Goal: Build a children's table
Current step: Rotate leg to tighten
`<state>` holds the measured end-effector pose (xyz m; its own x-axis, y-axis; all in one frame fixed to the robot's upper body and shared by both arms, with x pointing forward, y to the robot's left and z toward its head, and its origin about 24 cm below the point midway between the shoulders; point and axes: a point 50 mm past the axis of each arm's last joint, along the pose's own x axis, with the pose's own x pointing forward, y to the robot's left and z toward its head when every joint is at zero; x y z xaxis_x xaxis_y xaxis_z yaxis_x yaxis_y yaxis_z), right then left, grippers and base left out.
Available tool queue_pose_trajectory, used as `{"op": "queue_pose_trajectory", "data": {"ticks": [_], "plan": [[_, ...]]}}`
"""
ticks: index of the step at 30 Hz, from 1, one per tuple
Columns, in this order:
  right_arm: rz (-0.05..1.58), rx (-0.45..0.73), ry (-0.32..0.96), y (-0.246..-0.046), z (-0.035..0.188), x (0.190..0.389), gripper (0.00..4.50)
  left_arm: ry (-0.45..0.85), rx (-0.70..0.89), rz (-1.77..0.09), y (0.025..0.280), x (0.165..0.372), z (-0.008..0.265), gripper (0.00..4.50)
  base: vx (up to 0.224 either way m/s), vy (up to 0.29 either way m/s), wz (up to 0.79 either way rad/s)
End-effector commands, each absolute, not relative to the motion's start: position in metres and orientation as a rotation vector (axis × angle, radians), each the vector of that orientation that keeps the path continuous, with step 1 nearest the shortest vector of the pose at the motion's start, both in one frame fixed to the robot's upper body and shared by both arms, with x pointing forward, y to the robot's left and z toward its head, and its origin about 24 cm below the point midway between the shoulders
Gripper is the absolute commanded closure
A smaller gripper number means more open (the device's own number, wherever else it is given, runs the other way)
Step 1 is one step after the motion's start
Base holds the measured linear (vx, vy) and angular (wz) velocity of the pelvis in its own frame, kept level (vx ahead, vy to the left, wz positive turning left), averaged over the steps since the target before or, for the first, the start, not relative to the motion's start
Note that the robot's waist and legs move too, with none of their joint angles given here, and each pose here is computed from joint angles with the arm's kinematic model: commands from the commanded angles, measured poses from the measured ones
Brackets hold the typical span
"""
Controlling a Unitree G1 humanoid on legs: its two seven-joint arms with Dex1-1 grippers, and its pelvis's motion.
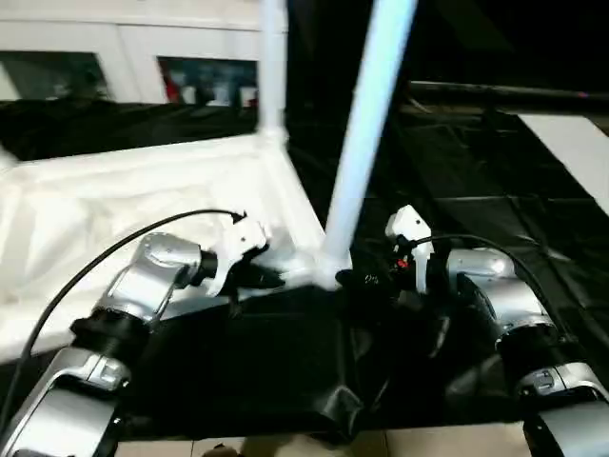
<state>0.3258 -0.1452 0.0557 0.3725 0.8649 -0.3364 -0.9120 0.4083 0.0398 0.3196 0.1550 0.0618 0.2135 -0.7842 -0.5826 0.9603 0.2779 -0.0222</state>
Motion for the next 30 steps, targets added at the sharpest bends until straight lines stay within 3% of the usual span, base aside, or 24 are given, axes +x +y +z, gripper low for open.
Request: {"op": "queue_pose_trajectory", "data": {"ticks": [1,10,18,25,27,30], "plan": [[1.174,-0.196,0.333,-0.144,0.057,0.324,0.83,0.59,0.377,-1.321,0.15,0.311,0.056,4.5,0.0,0.0,0.0],[1.271,-0.185,0.37,-0.141,0.052,0.314,0.83,0.598,0.371,-1.365,0.149,0.305,0.057,4.5,0.0,0.0,0.0],[1.247,-0.152,0.355,-0.138,0.051,0.315,1.63,0.595,0.372,-1.365,0.147,0.306,0.057,4.5,0.0,0.0,0.0],[1.254,-0.137,0.367,-0.135,0.046,0.312,1.79,0.62,0.37,-1.374,0.15,0.302,0.054,4.5,0.0,0.0,0.0],[1.24,-0.132,0.38,-0.134,0.043,0.311,1.79,0.632,0.366,-1.378,0.149,0.301,0.052,4.5,0.0,0.0,0.0],[1.056,-0.146,0.409,-0.136,0.031,0.32,1.8,0.638,0.354,-1.324,0.144,0.305,0.048,4.5,0.0,0.0,0.0]]}}
